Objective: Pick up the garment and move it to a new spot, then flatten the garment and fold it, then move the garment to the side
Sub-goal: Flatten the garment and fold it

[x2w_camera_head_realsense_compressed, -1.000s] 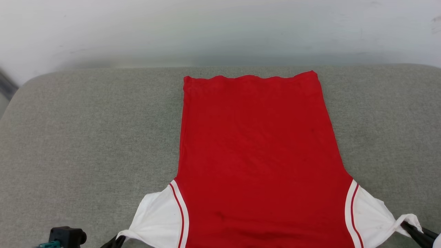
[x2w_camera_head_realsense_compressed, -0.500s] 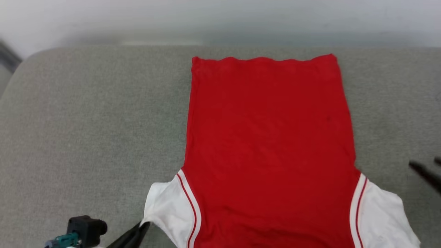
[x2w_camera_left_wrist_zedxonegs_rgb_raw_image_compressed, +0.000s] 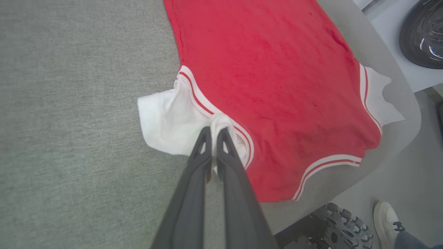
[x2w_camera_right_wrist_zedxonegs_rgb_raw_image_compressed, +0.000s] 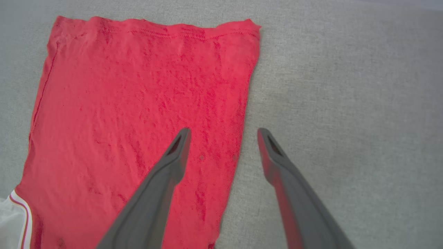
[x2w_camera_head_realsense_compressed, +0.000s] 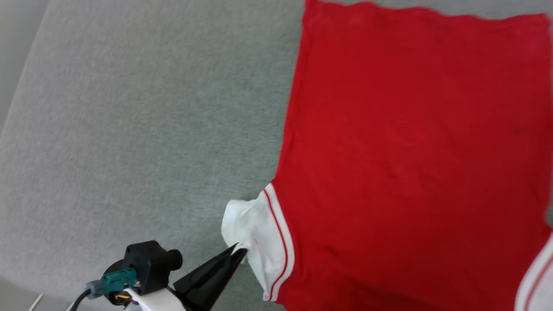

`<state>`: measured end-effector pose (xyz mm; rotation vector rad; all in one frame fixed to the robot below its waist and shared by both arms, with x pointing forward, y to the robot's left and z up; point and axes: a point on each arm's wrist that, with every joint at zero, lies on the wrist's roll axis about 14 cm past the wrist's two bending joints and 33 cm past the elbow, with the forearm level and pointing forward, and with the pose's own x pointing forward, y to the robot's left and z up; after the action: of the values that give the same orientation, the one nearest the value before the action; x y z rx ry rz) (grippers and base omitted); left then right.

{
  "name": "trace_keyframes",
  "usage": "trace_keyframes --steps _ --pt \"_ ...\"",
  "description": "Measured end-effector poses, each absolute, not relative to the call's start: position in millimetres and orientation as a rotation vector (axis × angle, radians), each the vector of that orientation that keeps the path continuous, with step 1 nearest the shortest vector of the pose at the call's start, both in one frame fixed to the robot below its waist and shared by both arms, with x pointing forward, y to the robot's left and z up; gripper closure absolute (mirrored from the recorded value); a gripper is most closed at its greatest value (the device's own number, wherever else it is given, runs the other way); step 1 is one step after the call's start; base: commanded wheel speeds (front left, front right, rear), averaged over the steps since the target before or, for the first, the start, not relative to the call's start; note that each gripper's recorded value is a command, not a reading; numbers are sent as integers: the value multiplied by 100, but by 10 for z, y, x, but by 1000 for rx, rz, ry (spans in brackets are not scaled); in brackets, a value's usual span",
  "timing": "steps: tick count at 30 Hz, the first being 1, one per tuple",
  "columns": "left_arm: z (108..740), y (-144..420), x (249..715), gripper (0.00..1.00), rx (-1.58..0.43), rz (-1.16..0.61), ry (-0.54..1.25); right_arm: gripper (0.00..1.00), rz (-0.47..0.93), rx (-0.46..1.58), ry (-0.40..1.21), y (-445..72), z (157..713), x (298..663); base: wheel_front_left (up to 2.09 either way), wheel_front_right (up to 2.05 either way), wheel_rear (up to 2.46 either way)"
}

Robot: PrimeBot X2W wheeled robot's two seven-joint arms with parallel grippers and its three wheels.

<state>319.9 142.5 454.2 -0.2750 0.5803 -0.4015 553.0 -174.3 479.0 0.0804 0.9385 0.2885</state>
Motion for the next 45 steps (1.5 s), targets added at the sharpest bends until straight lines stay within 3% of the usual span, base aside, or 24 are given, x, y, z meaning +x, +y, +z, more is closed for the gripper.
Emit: trace_keyframes --steps 12,23,24,25,26,36,45 --pt "4366 1497 3247 100 -299 -318 654 0 206 3 1099 -1449 4153 6304 0 0 0" --pt "4228 1611 3279 100 -303 -257 678 0 207 -6 1210 -1265 3598 6390 0 0 0" --pt "4218 1616 3273 100 -304 -254 680 26 205 -5 1215 -1263 3572 6387 0 0 0" --pt "4212 1622 3268 100 -304 -252 682 73 205 0 1220 -1260 3552 6381 0 0 0" --pt "4205 1633 3265 100 -302 -248 684 100 204 4 1226 -1262 3530 6370 0 0 0" --pt "4266 1675 3284 100 -284 -251 647 100 195 15 1231 -1355 3570 6157 0 0 0" --pt "4486 1701 3294 100 -237 -271 559 100 185 11 1253 -1616 3737 5603 0 0 0"
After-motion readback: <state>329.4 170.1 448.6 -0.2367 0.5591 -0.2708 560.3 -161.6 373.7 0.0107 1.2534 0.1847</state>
